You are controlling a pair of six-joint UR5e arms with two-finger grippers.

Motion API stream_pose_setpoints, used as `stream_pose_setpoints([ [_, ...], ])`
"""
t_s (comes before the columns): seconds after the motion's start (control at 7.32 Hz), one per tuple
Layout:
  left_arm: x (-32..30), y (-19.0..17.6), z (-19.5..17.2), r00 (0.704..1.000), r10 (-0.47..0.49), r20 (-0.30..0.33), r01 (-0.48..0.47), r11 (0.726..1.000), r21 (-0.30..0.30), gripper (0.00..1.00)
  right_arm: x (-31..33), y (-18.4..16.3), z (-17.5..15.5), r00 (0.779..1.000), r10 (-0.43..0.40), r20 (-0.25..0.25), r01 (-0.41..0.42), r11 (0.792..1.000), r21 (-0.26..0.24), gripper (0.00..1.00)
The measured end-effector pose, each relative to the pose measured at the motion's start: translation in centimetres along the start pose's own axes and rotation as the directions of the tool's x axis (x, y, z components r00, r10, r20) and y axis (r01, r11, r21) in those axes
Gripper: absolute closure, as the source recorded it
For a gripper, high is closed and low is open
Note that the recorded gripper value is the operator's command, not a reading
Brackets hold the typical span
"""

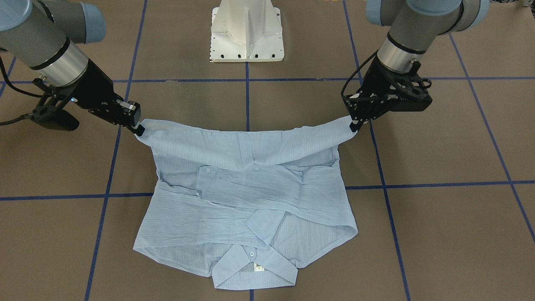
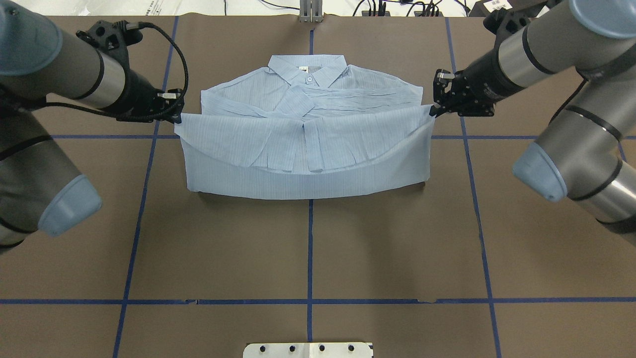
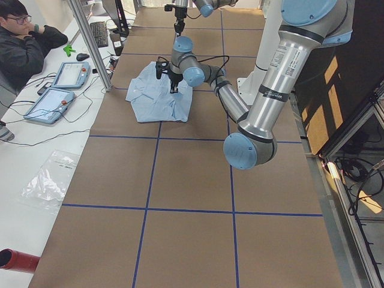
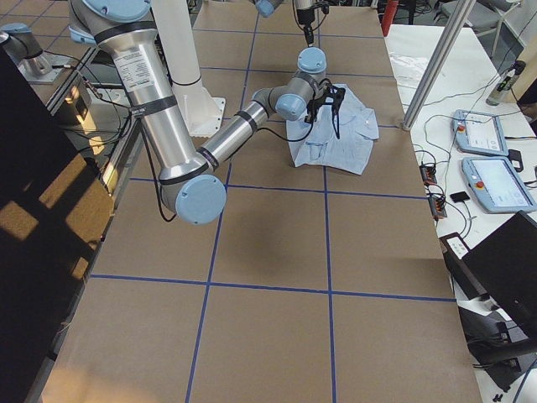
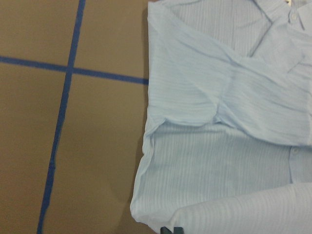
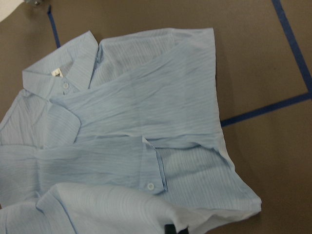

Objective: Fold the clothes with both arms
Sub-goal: 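Lay the hem down near the collar and open both grippers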

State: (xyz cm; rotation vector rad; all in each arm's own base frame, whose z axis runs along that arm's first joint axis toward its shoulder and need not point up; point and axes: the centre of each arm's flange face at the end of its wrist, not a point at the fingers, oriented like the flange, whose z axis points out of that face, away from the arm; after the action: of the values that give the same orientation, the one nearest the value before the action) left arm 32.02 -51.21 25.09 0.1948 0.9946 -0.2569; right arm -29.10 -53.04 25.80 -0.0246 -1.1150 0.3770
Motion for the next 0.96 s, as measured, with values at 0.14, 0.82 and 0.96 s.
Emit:
stream_pose_setpoints([
  [0.14,-0.7,-2.9,1.1,1.000,-0.003,0.001,0.003,1.000,0.027,1.00,-0.9,-3.2,0.5,1.000,-0.004,-0.013,0.004,1.000,0.024,1.00],
  [0.82,-1.9,-13.7,10.3,0.999,0.007,-0.036,-0.003,0.995,0.100,1.00,-5.8,-13.9,7.0,0.995,0.021,-0.101,-0.017,0.999,0.045,1.00],
  [0.96,-2.5,-14.2,11.6,0.999,0.010,-0.043,-0.006,0.995,0.102,1.00,-5.4,-14.9,8.4,0.994,0.019,-0.103,-0.015,0.999,0.043,1.00],
])
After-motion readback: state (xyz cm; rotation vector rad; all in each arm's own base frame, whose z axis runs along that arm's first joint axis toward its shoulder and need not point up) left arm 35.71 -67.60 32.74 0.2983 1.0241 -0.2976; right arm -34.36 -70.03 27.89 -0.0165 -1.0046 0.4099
